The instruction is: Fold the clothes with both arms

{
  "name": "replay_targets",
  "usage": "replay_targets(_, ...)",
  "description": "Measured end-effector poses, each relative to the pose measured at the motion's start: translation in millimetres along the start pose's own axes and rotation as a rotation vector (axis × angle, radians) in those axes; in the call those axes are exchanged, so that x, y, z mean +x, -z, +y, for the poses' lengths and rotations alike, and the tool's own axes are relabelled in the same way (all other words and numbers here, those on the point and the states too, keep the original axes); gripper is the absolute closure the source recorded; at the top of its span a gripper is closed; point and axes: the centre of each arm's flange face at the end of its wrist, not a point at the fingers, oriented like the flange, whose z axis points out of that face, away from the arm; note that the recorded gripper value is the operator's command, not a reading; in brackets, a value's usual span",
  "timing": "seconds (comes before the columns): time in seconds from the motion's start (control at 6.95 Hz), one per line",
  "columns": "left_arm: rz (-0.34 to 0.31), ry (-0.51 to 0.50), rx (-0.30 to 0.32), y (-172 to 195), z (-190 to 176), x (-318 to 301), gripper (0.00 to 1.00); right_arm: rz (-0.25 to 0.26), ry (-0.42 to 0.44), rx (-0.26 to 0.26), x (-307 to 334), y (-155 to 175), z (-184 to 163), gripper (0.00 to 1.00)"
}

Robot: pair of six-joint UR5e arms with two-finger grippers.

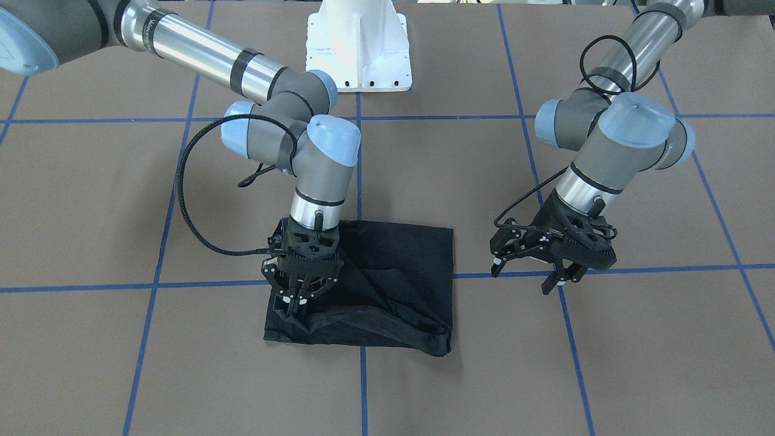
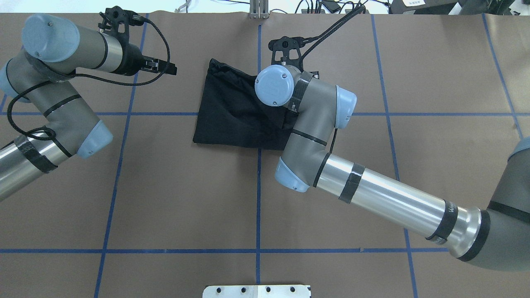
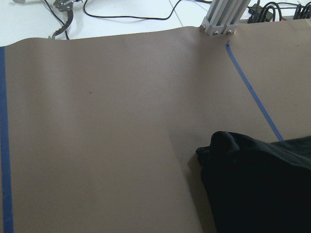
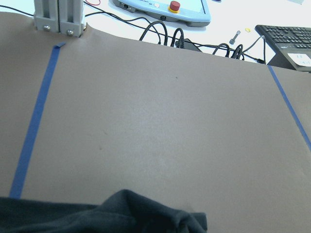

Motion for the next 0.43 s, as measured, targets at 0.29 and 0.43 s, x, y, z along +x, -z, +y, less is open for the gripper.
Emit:
replay_targets(0.29,-0.002,0.002,-0.002,-0.4,0.5,-0.9,0.0,0.028,0.01,-0.002,2.5,-32.0,-3.8,0.01)
replay_targets(0.43,-0.002,0.002,-0.002,-0.4,0.7,-1.0,0.0,0.03,0.005,-0.001,5.0,-37.5,-6.7,0.0)
